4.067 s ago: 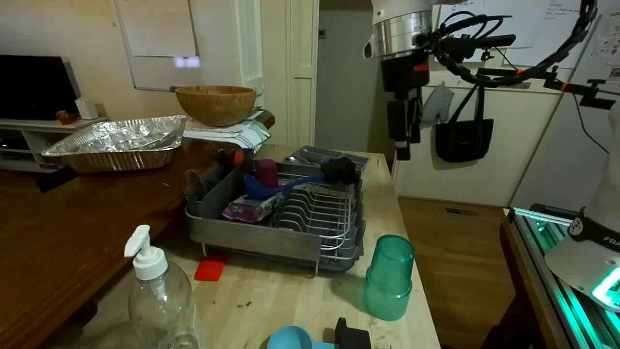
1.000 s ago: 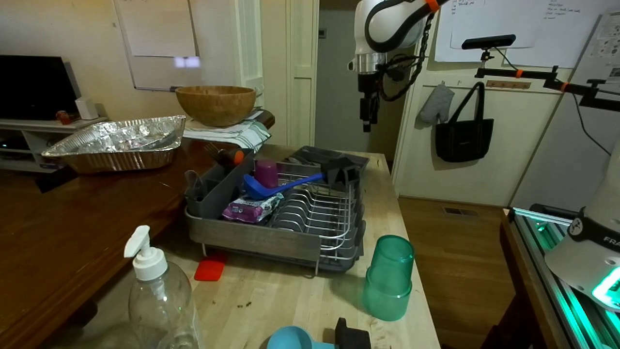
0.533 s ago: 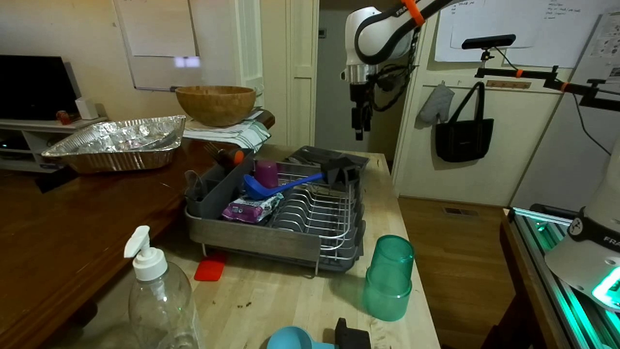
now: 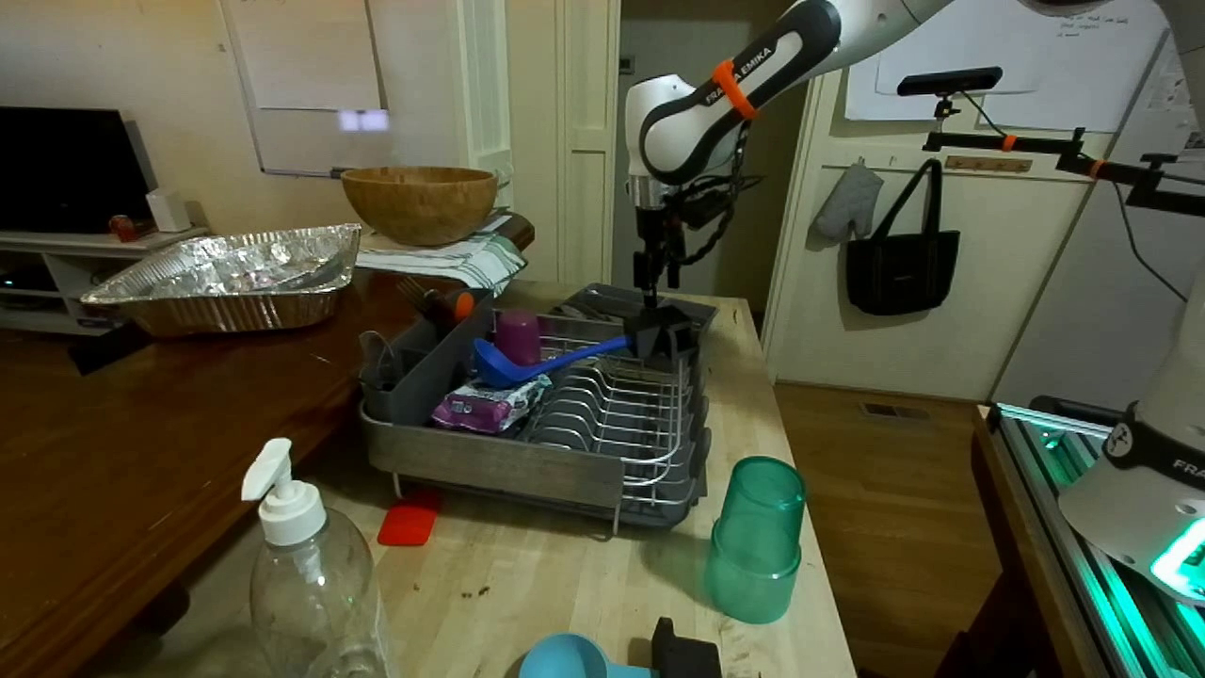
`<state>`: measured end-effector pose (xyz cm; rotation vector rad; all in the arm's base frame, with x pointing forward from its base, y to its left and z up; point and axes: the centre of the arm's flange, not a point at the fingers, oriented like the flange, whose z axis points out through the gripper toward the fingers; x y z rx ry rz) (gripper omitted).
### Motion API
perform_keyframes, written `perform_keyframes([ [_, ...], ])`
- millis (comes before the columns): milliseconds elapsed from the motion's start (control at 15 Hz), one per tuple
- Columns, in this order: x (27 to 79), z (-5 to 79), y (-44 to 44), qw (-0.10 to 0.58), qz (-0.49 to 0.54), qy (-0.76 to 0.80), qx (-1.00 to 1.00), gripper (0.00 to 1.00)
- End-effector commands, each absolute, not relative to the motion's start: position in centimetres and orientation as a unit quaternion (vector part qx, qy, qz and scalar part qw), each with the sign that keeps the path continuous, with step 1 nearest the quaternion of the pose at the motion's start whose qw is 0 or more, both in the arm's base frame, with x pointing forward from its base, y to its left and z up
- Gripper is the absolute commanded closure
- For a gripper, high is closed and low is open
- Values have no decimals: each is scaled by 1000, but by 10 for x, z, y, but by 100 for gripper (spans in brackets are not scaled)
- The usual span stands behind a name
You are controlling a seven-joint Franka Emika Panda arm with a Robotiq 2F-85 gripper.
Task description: Move the fork to the left
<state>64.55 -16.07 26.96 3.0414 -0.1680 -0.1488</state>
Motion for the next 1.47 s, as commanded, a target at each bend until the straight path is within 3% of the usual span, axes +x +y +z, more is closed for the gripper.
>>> perform_keyframes([
  [0, 645, 271, -161, 46, -48, -55, 996, 0],
  [533, 678, 245, -181, 74, 11, -31, 997, 0],
  [1400, 725, 175, -180, 74, -15, -36, 997, 0],
])
